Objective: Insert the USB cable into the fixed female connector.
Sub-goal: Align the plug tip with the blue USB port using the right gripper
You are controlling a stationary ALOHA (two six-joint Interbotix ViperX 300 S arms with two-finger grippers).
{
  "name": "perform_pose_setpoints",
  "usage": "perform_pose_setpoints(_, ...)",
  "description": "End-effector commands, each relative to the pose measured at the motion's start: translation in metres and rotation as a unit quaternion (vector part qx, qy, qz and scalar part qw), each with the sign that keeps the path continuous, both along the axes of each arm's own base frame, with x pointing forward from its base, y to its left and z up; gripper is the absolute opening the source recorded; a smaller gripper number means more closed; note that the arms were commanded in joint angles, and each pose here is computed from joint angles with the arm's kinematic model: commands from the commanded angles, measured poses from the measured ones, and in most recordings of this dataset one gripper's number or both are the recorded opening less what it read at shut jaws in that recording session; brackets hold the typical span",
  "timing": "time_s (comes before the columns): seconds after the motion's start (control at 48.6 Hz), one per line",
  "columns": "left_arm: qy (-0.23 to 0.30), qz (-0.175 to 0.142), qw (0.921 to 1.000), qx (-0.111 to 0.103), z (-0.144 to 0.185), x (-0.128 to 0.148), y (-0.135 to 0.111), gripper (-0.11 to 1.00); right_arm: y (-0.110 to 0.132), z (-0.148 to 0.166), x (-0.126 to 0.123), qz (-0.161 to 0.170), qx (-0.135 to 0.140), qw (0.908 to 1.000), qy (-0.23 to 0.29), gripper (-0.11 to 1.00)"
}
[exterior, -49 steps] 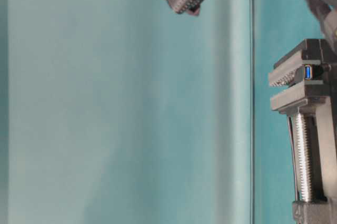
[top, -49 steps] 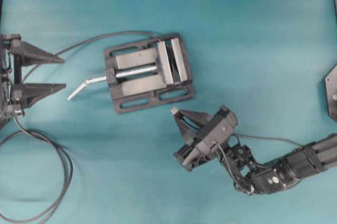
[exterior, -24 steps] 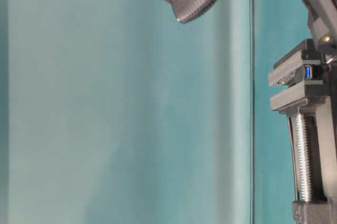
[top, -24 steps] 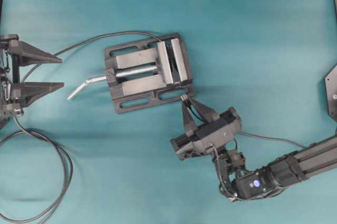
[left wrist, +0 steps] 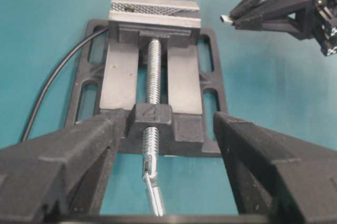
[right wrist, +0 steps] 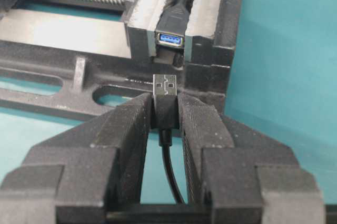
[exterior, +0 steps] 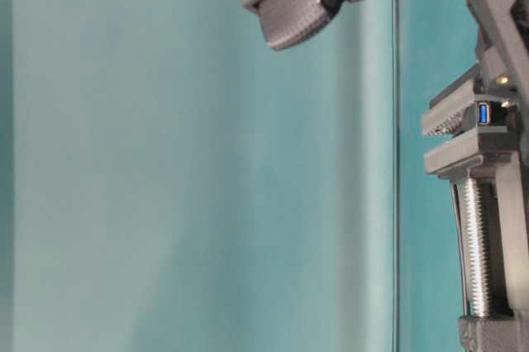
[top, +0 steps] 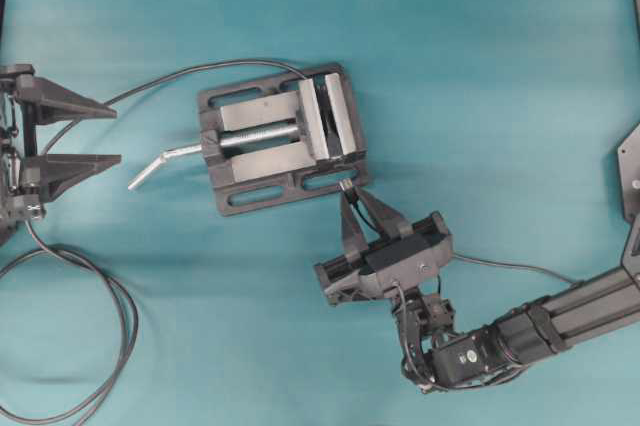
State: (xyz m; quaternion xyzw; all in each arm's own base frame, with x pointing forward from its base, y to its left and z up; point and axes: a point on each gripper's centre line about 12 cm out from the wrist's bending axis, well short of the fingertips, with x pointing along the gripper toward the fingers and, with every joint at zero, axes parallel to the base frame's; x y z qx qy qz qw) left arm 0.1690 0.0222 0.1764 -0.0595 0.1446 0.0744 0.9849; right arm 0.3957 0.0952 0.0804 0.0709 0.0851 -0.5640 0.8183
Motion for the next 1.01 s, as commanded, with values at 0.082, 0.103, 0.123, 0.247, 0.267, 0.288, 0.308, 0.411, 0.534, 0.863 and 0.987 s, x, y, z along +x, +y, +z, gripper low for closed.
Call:
perform_pose_setpoints(0.082,-0.007,-0.001,0.9999,0.008,0.004,0.002,0.001,0.84,-0.003,0.013,0.011,-0.009,0.018,0.9995,-0.025,0.21)
perform_pose_setpoints(0.103,-0.007,-0.001,0.9999,0.008,0.004,0.002,0.001,0.84,-0.004,0.014,0.012,-0.010,0.019,0.9994,-0.026,0.21)
perform_pose_setpoints(0.123,-0.007,-0.001,0.9999,0.008,0.004,0.002,0.001,0.84,-0.005,0.014,0.013,-0.011,0.019,0.9994,-0.027,0.21)
perform_pose_setpoints(0.247,-0.007,-0.001,0.9999,0.008,0.004,0.002,0.001,0.84,-0.007,0.016,0.015,-0.015,0.021,0.9992,-0.031,0.21)
perform_pose_setpoints(0.267,-0.007,-0.001,0.9999,0.008,0.004,0.002,0.001,0.84,-0.007,0.015,0.016,-0.015,0.022,0.9992,-0.031,0.21)
perform_pose_setpoints(0.288,-0.007,-0.001,0.9999,0.008,0.004,0.002,0.001,0.84,-0.007,0.016,0.016,-0.016,0.021,0.9992,-0.031,0.21)
perform_pose_setpoints(0.308,-0.007,-0.001,0.9999,0.008,0.004,0.002,0.001,0.84,-0.008,0.017,0.016,-0.017,0.023,0.9991,-0.033,0.21)
perform_pose_setpoints(0.411,-0.007,-0.001,0.9999,0.009,0.004,0.002,0.001,0.84,-0.012,0.017,0.015,-0.033,0.032,0.9985,-0.030,0.21)
perform_pose_setpoints(0.534,-0.007,-0.001,0.9999,0.008,0.004,0.002,0.001,0.84,-0.013,0.015,0.013,-0.042,0.038,0.9981,-0.026,0.21)
perform_pose_setpoints(0.863,-0.006,-0.001,0.9999,0.009,0.003,0.002,0.001,0.84,-0.012,0.018,0.015,-0.041,0.041,0.9979,-0.029,0.21)
perform_pose_setpoints(0.987,-0.006,0.000,0.9999,0.010,0.003,0.001,0.001,0.84,-0.011,0.019,0.017,-0.041,0.041,0.9979,-0.029,0.21)
